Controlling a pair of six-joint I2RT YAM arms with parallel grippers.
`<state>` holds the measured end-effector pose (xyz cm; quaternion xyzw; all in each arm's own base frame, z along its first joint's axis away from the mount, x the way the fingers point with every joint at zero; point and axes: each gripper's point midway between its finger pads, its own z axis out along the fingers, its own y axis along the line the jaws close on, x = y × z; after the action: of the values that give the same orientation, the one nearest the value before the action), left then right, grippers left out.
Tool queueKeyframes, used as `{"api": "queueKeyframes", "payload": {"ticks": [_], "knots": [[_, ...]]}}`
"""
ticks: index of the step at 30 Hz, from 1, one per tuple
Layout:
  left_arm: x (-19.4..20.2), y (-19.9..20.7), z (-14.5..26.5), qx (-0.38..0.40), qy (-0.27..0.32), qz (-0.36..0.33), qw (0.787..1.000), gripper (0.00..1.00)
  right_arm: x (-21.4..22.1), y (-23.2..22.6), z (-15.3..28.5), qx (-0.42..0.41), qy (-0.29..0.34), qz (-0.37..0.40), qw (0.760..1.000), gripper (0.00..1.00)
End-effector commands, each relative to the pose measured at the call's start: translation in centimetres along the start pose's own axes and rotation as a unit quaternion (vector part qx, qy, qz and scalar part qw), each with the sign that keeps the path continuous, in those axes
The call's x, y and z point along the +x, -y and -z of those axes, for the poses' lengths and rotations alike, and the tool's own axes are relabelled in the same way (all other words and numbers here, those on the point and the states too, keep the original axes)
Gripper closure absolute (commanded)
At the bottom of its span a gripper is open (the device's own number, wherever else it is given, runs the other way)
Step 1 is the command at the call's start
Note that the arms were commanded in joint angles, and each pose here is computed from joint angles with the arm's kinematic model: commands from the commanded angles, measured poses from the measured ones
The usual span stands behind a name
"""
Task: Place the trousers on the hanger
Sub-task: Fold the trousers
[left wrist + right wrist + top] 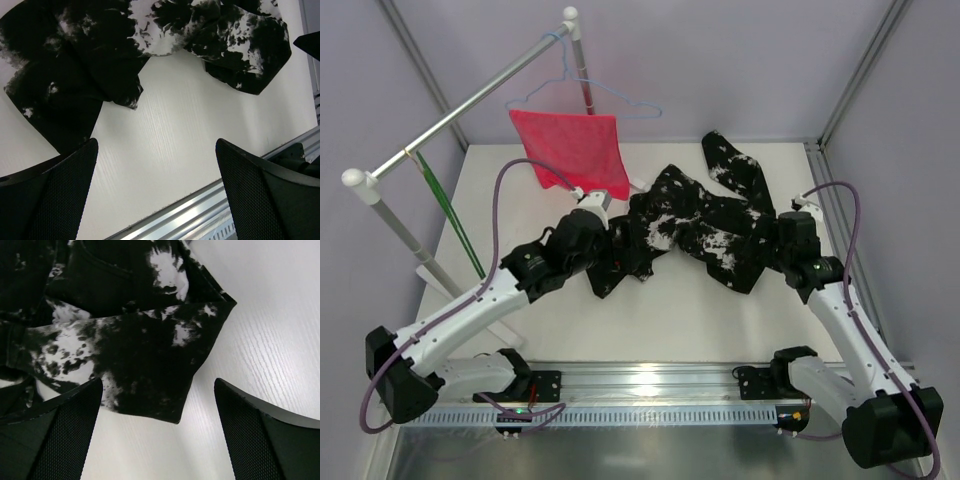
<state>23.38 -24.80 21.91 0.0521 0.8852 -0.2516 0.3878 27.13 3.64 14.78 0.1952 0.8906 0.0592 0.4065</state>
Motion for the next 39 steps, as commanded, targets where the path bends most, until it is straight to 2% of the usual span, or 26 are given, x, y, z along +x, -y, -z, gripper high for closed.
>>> {"api": "queueKeyframes", "payload": {"ticks": [1, 5, 6, 11, 12, 13, 15, 16, 20, 21, 22, 24, 27, 33, 39], "knots": [[-1.9, 0.9, -1.0, 0.016, 0.021, 0.002, 1.000, 0.00, -0.6, 0.8, -1.8, 0.006, 0.009, -0.007, 1.000, 0.07], [-0.8, 0.3, -2.3, 0.006, 0.007, 0.001, 1.000, 0.00, 1.1, 1.1, -3.3, -0.001, -0.015, -0.025, 1.000, 0.10], [-0.6, 0.1, -2.5, 0.003, 0.004, 0.003, 1.000, 0.00, 2.3, 1.2, -3.9, -0.002, -0.033, -0.027, 0.999, 0.13], [0.7, -0.6, -3.2, -0.004, -0.013, 0.005, 1.000, 0.00, 3.1, 1.4, -5.0, 0.007, -0.047, -0.037, 0.998, 0.25], [0.9, -0.7, -3.3, -0.003, -0.017, 0.004, 1.000, 0.00, 3.0, 1.4, -5.1, 0.007, -0.046, -0.036, 0.998, 0.35], [1.1, -0.8, -3.4, -0.004, -0.020, 0.003, 1.000, 0.00, 2.6, 1.0, -5.0, -0.004, -0.038, -0.033, 0.999, 0.56], [1.5, -1.0, -3.4, -0.006, -0.023, 0.002, 1.000, 0.00, 1.6, -0.1, -4.4, -0.031, -0.022, -0.030, 0.999, 0.79], [1.4, -1.0, -3.4, -0.006, -0.022, 0.003, 1.000, 0.00, 0.7, -1.0, -3.5, -0.056, -0.007, -0.025, 0.998, 0.96], [1.2, -1.4, -3.3, -0.015, -0.018, 0.002, 1.000, 0.00, -3.2, -4.9, 1.6, -0.137, 0.057, 0.012, 0.989, 0.96], [1.2, -1.5, -3.3, -0.016, -0.018, 0.000, 1.000, 0.00, -5.4, -6.3, 3.6, -0.158, 0.087, 0.020, 0.983, 0.96], [1.2, -1.4, -3.3, -0.016, -0.018, -0.002, 1.000, 0.00, -5.5, -7.9, 5.3, -0.183, 0.089, 0.037, 0.978, 0.96], [1.0, -1.7, -3.2, -0.023, -0.017, -0.006, 1.000, 0.00, -8.6, -9.4, 8.8, -0.201, 0.137, 0.045, 0.969, 0.96], [0.6, -1.6, -3.2, -0.025, -0.014, -0.011, 1.000, 0.00, -10.7, -11.4, 12.5, -0.234, 0.161, 0.054, 0.957, 0.96], [1.1, -1.7, -3.1, -0.022, -0.028, -0.028, 0.999, 0.00, -13.3, -12.5, 16.7, -0.269, 0.193, 0.046, 0.943, 0.96], [1.6, -1.2, -3.3, -0.007, -0.046, -0.046, 0.998, 0.00, -15.6, -13.6, 19.1, -0.285, 0.208, 0.035, 0.935, 0.96]]}}
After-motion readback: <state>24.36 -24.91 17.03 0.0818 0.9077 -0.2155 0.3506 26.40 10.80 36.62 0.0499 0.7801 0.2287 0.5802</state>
